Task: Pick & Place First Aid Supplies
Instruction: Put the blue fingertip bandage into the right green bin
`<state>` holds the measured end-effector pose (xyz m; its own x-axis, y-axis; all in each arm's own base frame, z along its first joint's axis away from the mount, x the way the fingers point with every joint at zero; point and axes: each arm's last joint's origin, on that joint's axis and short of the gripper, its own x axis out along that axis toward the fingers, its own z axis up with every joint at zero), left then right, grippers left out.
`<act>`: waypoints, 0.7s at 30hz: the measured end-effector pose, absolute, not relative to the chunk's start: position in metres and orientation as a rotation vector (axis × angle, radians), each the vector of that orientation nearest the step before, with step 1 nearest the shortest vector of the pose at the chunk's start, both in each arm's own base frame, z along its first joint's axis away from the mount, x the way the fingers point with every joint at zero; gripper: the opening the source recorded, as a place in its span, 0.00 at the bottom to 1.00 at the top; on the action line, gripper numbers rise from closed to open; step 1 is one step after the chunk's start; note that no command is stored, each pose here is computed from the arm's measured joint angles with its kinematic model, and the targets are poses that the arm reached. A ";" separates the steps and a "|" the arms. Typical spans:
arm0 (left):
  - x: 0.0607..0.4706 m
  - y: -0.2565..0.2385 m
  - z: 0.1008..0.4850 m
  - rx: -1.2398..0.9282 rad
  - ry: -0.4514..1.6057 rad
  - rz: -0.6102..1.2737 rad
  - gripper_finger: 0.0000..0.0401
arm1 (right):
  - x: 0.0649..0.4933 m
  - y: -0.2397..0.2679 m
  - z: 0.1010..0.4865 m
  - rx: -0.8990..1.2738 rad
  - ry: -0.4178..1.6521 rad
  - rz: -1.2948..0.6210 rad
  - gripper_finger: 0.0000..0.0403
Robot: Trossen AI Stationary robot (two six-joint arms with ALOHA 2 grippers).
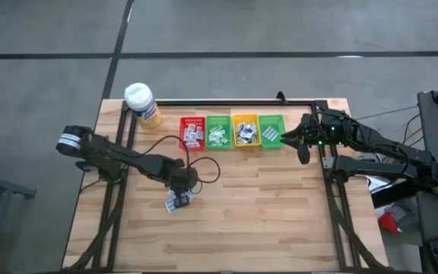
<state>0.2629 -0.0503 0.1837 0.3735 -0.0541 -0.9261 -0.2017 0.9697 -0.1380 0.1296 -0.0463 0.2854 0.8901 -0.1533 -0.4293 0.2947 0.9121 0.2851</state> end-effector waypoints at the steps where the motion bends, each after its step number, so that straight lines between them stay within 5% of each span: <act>1: 0.262 -0.050 0.191 -0.239 1.177 0.091 0.01 | 0.130 -0.046 0.285 0.353 0.412 -0.238 0.25; 13: 0.257 -0.036 0.309 -0.228 0.660 -0.032 0.00 | 0.136 -0.048 0.284 0.447 0.402 -0.236 0.20; 21: 0.259 -0.016 0.341 -0.297 0.382 -0.244 0.00 | 0.157 -0.052 0.289 0.379 0.335 -0.056 0.16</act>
